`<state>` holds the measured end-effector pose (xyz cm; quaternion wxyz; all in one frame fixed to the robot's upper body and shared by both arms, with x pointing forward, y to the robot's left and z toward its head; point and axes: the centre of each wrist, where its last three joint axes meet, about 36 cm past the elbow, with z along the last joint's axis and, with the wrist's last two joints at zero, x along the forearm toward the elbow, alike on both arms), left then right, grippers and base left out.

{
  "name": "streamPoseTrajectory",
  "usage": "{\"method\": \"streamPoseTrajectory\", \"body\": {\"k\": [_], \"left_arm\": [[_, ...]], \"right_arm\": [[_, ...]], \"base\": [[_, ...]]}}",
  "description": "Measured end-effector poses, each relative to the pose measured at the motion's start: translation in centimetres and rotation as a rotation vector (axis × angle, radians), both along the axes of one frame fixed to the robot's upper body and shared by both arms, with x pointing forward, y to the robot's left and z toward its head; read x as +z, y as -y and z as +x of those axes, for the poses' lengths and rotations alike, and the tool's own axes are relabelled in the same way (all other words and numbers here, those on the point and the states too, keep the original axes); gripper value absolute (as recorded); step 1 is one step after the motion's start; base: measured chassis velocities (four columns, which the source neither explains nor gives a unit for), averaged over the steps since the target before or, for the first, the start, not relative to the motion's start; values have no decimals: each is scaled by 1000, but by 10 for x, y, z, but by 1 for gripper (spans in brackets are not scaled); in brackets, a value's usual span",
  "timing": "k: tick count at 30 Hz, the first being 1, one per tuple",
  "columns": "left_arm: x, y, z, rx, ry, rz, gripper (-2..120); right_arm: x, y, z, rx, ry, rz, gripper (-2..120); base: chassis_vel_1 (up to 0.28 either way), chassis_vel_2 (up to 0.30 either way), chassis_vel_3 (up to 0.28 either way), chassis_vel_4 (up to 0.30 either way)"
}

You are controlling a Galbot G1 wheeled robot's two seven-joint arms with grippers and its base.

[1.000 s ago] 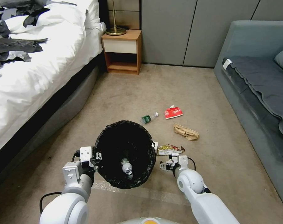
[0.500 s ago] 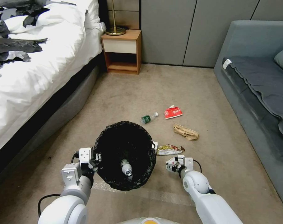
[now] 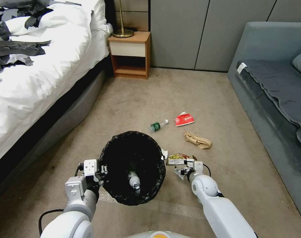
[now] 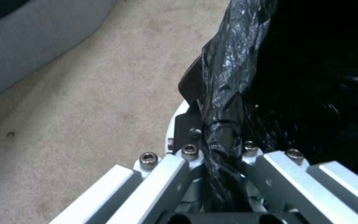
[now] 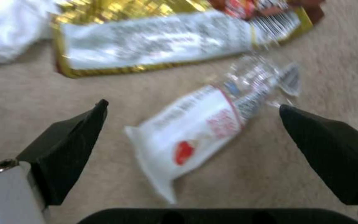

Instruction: Pick up the trash bin, then pick up the garbage from the floor and place it into the trash bin.

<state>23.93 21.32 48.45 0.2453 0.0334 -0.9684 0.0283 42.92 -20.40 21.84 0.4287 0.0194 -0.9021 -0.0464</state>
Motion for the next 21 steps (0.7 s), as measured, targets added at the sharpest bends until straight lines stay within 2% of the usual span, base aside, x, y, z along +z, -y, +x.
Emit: {"method": "streamPoseTrajectory", "body": {"k": [13,21], "left_arm": [[-1,2,-2,1,-5,7,0],[-4,4,-3,0,-13,12,0]], "right_arm": [[-34,19,10,-46,-8,13,99],[-41,22,24,-57,16,20,83]], "base": [[0,0,0,0],[0,0,0,0]]}}
